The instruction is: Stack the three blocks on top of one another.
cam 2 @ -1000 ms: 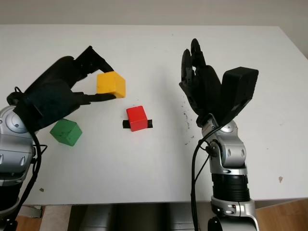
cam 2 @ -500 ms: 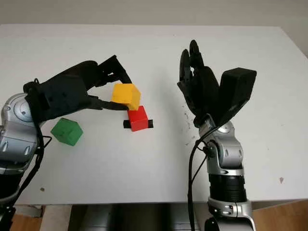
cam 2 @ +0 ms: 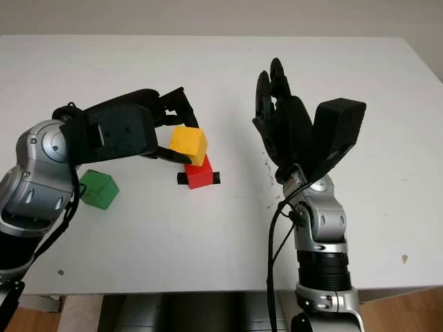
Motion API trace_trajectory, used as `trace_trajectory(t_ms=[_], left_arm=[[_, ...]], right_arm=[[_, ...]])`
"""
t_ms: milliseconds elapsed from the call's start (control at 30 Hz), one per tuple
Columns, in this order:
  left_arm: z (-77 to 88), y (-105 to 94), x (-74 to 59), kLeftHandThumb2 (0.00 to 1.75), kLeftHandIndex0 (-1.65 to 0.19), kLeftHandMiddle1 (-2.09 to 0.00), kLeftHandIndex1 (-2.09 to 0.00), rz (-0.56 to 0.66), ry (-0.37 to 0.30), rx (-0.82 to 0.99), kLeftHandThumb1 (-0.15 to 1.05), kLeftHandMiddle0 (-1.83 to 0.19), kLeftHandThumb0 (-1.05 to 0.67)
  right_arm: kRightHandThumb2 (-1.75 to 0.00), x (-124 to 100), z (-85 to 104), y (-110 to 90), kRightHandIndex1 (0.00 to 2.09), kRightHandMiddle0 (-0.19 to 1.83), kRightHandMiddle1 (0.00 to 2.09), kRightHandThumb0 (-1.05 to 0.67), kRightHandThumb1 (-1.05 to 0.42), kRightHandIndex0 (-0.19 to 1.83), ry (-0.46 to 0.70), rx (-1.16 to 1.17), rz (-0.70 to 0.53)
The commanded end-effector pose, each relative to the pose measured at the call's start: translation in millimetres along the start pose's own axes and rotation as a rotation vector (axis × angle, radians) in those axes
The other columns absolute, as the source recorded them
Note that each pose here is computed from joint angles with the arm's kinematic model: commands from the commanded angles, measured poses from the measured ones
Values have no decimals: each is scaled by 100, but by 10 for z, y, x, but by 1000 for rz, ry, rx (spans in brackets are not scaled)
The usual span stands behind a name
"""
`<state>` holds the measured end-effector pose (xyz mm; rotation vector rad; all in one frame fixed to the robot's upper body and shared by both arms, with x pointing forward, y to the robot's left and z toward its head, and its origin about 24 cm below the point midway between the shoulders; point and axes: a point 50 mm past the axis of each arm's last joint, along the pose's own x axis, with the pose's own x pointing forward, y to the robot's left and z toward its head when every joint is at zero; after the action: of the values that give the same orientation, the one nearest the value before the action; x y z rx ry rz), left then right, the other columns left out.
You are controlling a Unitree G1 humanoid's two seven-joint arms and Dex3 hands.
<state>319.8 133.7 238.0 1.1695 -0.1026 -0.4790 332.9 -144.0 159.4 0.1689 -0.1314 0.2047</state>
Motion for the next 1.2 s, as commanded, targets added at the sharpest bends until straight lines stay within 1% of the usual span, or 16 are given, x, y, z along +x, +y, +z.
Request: trace_trajectory(t_ms=[0,67,233,433,533,733,900,1067,1167], left_arm=[[43,88,11,13,-6,-4,-184,7,-24,51,105,-24,-32],[32,108,30,14,-9,-4,-175,-4,-38,88,105,-22,-32],[14,151,69,12,-12,-4,-167,-17,-59,116,105,-21,-34],[-3,187,79,11,-13,-4,-160,-26,-80,135,105,-20,-34],[-25,202,90,14,-11,-4,-163,-40,-108,146,105,-20,-35],[-80,247,134,19,-6,-1,-165,-144,-181,139,105,-11,-37],[-101,277,184,19,-13,-2,-159,-176,-218,141,105,-8,-39],[-134,281,262,17,-17,-4,-159,-186,-299,119,105,-8,-38],[-132,281,299,17,-17,-4,-160,-201,-323,127,105,-7,-39]], right_arm=[[-63,-2,39,1,0,-19,0,-71,-105,-19,-26,3,-1],[-62,-8,38,-7,0,-19,0,-71,-105,-19,-26,9,-5],[-61,-12,31,-15,0,-19,0,-71,-105,-19,-21,20,-15],[-61,-19,30,-26,0,-19,0,-71,-105,-19,-20,13,-14],[-60,-21,29,-34,0,-19,0,-71,-105,-19,-21,14,-14],[-61,-33,34,-56,0,-19,0,-70,-105,-19,-16,-1,-17],[-63,-50,45,-78,0,-19,0,-70,-105,-19,-14,-15,-17],[-64,-74,60,-92,0,-19,0,-70,-105,-19,-10,-24,-21],[-66,-86,69,-100,0,-19,0,-70,-105,-19,-6,-39,-24]])
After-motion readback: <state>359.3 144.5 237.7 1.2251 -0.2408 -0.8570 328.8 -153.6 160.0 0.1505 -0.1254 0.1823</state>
